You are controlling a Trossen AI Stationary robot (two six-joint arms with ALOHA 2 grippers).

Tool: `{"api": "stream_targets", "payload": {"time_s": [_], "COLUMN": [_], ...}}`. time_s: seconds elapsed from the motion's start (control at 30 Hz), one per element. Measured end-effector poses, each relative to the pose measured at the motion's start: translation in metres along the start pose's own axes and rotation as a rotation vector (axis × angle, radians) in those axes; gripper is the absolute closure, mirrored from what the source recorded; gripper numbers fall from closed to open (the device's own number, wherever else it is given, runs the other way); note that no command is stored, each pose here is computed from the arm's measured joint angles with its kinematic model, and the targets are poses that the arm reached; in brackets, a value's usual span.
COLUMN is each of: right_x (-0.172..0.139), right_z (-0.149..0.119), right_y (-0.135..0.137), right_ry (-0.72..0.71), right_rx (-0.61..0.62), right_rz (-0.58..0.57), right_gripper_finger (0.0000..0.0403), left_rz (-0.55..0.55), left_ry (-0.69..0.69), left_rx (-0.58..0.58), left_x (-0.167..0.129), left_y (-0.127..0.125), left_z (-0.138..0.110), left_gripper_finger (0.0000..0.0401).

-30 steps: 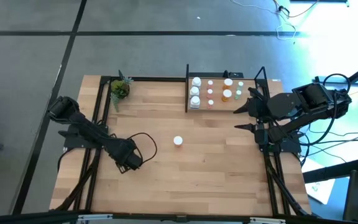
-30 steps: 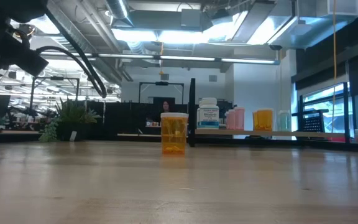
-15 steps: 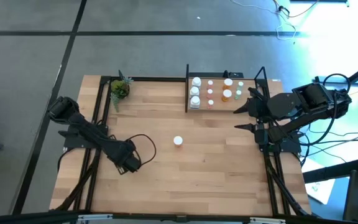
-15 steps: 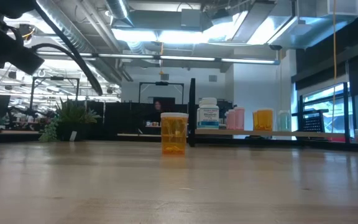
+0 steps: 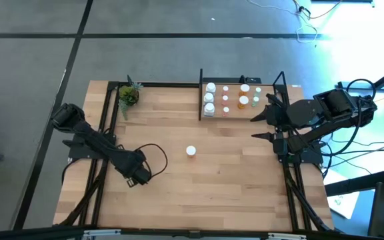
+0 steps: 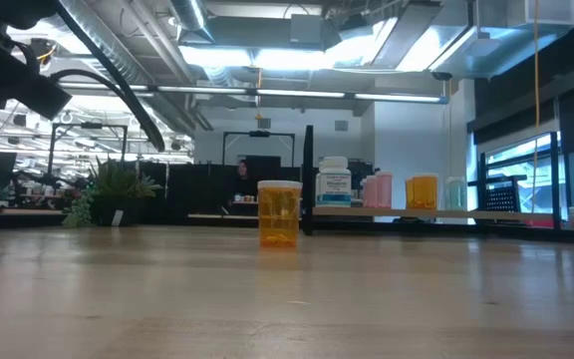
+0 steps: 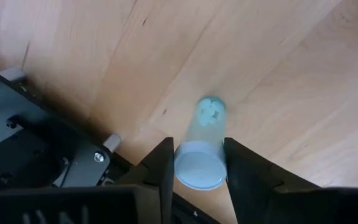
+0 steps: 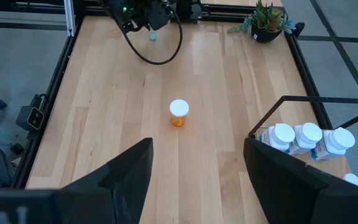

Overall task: Pick and place medicine bottles onto shelf by color
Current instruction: Move the blue pill bottle to the center of the table

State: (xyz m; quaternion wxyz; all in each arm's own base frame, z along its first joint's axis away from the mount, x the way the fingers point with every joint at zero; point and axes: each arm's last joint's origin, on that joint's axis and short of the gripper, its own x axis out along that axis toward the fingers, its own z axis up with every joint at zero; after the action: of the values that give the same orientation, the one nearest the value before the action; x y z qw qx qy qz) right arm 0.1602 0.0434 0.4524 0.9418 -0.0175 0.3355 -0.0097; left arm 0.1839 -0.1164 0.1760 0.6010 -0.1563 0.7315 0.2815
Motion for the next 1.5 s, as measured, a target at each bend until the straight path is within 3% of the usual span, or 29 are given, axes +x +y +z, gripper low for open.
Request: {"api": "stream_targets", "payload": {"time_s": [0.33,0.67,1.07,1.5], "right_x": [0.000,0.000,0.000,0.000], "right_z": [0.000,0.000,0.000,0.000], "right_y": [0.000,0.000,0.000,0.000], "right_ry": [0.000,0.000,0.000,-0.001], "right_rx": [0.000,0.000,0.000,0.000], "right_rz": [0.000,0.000,0.000,0.000], "right_gripper_finger": [0.0150,0.0150,0.0150,0.0150], "left_rz": [-0.079,-0.219,-0.169,-0.172], "left_ry": [-0.045,-0.166,-0.184,-0.190], "left_rx": [-0.023,0.032,0.284,0.384], "left_x": [-0.021,-0.044,-0.045,-0.044], "left_y": [-0.006,-0.004,-0.029,-0.040], "left_z": [0.014,0.063,0.137,0.175], "left_gripper_finger": [0.0295,0.0296,0.0296,0.0296]}}
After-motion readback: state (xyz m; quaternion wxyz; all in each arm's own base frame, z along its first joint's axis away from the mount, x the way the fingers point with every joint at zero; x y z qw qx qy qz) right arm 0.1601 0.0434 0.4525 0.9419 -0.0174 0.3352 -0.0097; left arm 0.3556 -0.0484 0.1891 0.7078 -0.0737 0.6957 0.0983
